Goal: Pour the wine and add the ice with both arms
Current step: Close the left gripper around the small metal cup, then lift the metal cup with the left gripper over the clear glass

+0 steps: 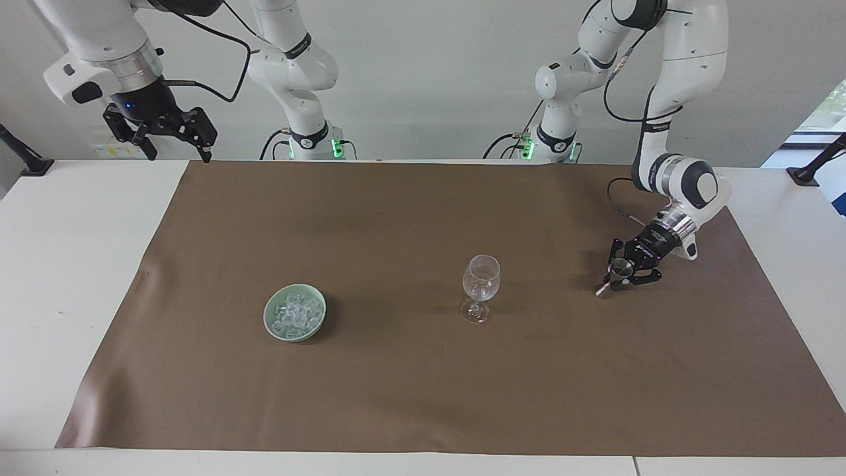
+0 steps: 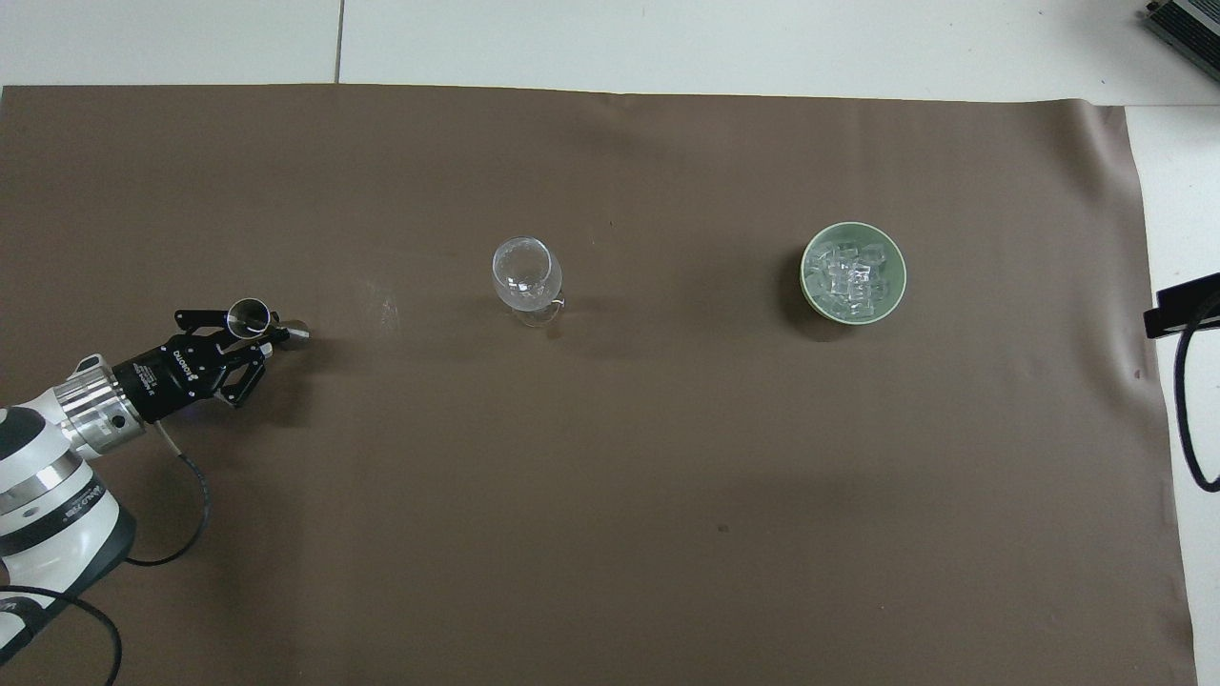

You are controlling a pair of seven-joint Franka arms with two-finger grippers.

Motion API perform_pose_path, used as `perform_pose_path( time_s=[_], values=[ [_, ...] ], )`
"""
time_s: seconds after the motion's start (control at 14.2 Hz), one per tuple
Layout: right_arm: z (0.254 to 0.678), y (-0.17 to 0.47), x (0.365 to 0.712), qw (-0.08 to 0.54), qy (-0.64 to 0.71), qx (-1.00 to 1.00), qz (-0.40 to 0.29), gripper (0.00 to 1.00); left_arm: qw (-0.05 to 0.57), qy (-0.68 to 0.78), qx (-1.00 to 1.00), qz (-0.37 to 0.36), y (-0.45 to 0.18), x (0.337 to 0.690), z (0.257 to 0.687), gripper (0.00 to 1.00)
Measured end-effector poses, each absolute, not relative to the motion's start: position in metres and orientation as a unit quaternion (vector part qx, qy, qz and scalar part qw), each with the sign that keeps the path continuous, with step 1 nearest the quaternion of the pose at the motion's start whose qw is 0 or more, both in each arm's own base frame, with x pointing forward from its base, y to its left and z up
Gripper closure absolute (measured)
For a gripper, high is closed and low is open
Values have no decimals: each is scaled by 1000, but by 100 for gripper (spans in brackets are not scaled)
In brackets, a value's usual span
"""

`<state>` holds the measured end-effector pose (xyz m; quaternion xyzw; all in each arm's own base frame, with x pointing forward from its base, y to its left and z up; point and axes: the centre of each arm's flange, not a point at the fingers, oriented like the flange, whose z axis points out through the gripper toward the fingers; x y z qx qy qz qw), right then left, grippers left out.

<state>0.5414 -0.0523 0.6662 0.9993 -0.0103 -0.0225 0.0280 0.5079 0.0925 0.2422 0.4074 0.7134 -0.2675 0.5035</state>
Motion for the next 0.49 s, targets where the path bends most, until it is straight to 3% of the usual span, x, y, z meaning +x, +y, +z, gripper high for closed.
perform_pose_path(
  time_s=[0.49],
  values=[
    [666,-52,541,28,-10,999,-23,0,512,708,397,-281,87,520,270,78]
  ],
)
